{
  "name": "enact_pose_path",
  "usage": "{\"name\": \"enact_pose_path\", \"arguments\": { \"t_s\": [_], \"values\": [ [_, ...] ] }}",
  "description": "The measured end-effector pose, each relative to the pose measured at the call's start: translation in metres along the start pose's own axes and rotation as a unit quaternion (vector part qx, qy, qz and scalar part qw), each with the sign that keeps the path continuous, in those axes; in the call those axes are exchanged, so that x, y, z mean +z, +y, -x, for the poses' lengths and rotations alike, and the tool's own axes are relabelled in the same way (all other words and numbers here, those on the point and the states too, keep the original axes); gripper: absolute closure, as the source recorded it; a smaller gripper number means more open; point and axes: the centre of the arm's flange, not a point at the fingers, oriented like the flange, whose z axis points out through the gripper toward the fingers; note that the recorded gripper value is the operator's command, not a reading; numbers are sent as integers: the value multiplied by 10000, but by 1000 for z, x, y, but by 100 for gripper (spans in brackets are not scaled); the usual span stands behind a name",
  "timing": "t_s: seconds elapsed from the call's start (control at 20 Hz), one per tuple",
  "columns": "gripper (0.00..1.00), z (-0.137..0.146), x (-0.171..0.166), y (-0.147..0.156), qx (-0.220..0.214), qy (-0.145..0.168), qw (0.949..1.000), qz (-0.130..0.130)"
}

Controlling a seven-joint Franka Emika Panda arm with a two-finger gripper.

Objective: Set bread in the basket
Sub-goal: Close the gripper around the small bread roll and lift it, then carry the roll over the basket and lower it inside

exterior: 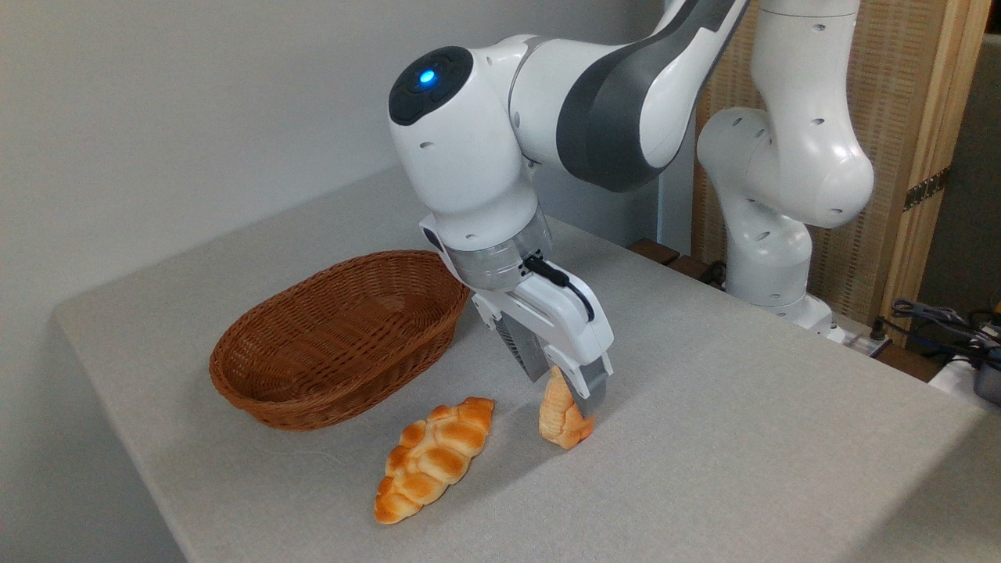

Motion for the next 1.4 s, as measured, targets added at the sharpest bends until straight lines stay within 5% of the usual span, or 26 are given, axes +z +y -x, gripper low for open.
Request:
{"name": "enact_pose_path", "arguments": {
  "t_s": [1.4],
  "values": [
    [58,1,-16,4,68,127,9998,-119]
  ]
}}
